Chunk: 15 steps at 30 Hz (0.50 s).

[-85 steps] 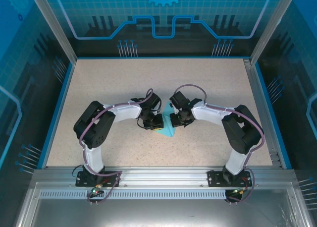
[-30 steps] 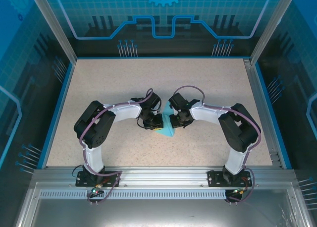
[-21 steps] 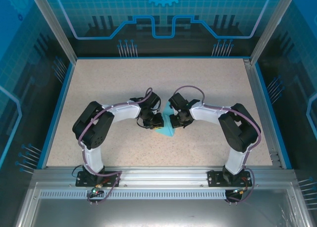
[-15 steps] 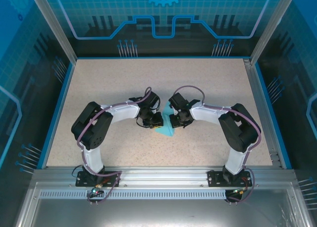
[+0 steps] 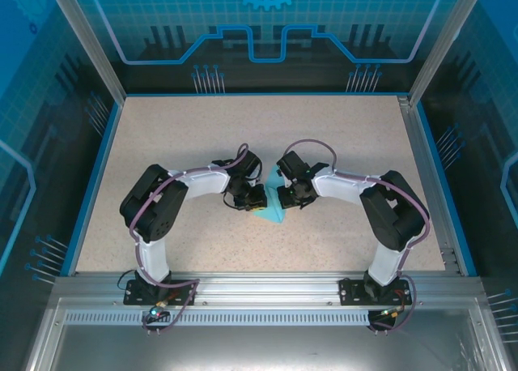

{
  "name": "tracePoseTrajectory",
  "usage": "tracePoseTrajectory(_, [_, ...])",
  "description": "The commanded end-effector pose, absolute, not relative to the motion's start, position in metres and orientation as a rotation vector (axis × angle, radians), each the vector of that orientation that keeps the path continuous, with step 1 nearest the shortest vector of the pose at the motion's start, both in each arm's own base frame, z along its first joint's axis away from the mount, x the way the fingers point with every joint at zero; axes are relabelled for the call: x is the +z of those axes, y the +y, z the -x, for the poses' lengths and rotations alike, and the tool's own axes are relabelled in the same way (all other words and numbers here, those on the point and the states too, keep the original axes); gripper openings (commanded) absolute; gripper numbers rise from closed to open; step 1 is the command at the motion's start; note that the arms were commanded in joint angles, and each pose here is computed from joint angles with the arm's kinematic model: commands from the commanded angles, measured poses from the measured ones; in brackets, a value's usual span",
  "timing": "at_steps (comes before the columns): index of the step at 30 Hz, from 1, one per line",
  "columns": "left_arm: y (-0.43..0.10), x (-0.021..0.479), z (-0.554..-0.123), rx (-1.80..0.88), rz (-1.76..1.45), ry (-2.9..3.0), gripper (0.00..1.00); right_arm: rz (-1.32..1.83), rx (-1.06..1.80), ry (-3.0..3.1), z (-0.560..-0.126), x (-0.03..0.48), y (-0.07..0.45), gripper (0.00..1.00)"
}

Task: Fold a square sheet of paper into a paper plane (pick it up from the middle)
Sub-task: Fold the triangle a second time at the center of the table.

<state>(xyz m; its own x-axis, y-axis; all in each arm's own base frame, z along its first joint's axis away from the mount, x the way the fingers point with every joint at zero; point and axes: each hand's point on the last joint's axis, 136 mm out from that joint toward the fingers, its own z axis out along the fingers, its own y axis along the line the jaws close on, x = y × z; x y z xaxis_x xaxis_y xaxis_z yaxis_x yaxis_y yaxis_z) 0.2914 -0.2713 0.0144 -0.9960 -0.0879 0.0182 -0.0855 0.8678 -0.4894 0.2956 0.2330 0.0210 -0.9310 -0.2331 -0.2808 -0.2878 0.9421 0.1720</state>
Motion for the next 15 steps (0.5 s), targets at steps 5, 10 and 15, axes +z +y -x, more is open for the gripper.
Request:
tracePoseTrajectory(5, [-0.267,0.013,-0.287,-0.797,0.150,3.038,0.15,0.374,0.278,2.881,-0.291,0.008,0.226,0.07])
tracePoseTrajectory(10, [-0.264,0.023,-0.290,-0.790,0.166,2.999,0.15,0.370,0.252,2.892,-0.290,0.006,0.223,0.07])
tracePoseTrajectory(15, [-0.261,0.031,-0.295,-0.867,0.239,2.947,0.13,0.374,0.250,2.896,-0.291,0.004,0.223,0.07])
